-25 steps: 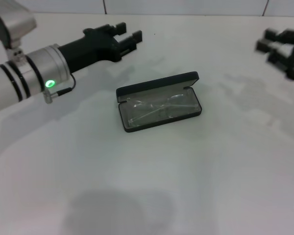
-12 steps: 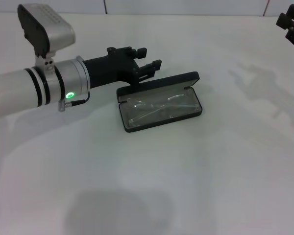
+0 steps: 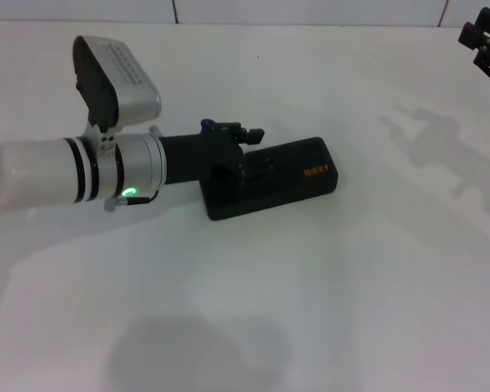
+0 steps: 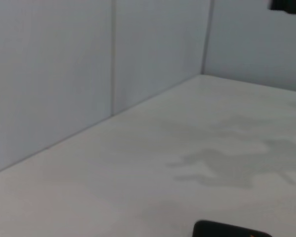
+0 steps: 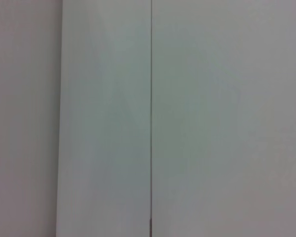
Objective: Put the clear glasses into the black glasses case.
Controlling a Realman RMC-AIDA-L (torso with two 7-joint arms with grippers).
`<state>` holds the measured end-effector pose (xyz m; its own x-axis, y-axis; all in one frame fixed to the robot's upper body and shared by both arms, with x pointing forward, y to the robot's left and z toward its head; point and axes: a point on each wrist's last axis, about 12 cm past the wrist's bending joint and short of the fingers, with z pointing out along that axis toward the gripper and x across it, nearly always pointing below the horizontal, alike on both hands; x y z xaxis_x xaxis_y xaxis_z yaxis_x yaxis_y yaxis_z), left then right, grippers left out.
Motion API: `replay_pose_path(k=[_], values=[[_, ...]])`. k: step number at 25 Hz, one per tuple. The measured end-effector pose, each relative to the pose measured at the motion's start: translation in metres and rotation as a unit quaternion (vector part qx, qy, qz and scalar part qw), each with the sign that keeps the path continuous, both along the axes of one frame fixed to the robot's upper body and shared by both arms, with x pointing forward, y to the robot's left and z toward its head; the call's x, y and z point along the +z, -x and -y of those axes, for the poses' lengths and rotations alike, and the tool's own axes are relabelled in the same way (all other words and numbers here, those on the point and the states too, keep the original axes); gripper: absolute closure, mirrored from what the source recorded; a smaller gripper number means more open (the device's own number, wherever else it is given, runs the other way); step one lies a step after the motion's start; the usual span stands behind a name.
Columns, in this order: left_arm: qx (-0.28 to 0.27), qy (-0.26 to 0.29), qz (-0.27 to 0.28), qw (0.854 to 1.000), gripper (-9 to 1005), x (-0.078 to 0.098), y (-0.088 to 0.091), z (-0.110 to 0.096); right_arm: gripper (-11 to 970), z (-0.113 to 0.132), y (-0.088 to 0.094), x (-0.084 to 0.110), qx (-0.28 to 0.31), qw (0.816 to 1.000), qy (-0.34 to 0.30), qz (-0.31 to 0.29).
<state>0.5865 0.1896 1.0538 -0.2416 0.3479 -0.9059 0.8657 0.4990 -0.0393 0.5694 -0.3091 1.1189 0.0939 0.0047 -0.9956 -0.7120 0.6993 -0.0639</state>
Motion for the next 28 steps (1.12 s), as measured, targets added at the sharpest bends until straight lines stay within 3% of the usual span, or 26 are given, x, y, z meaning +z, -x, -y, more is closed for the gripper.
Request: replay_pose_path(k=[3, 6, 12, 16, 19, 24, 28], values=[[-0.009, -0.005, 0.01, 1.0, 456, 0.0, 0.002, 0.0, 648, -0.001, 0.0, 0.0, 0.001, 1.0, 0.0, 0.0], [-0.01, 0.031, 0.031, 0.999, 456, 0.006, 0.006, -0.001, 640, -0.006, -0.001, 0.001, 0.017, 1.0, 0.007, 0.002], [-0.031, 0.192, 0.097, 0.976, 456, 0.037, 0.027, -0.02, 625, -0.029, -0.002, 0.009, 0.142, 0.988, 0.057, -0.023], [-0.067, 0.231, 0.13, 0.962, 456, 0.047, 0.047, -0.042, 615, -0.041, 0.005, 0.013, 0.237, 0.968, 0.08, -0.033], [-0.1, 0.225, 0.142, 0.959, 389, 0.045, 0.061, -0.054, 389, -0.045, 0.008, 0.015, 0.266, 0.96, 0.083, -0.035], [-0.125, 0.205, 0.149, 0.959, 219, 0.034, 0.077, -0.056, 162, -0.062, 0.009, 0.008, 0.288, 0.952, 0.095, -0.034], [-0.127, 0.197, 0.161, 0.959, 113, 0.027, 0.085, -0.054, 99, -0.081, 0.008, 0.004, 0.312, 0.943, 0.115, -0.029]])
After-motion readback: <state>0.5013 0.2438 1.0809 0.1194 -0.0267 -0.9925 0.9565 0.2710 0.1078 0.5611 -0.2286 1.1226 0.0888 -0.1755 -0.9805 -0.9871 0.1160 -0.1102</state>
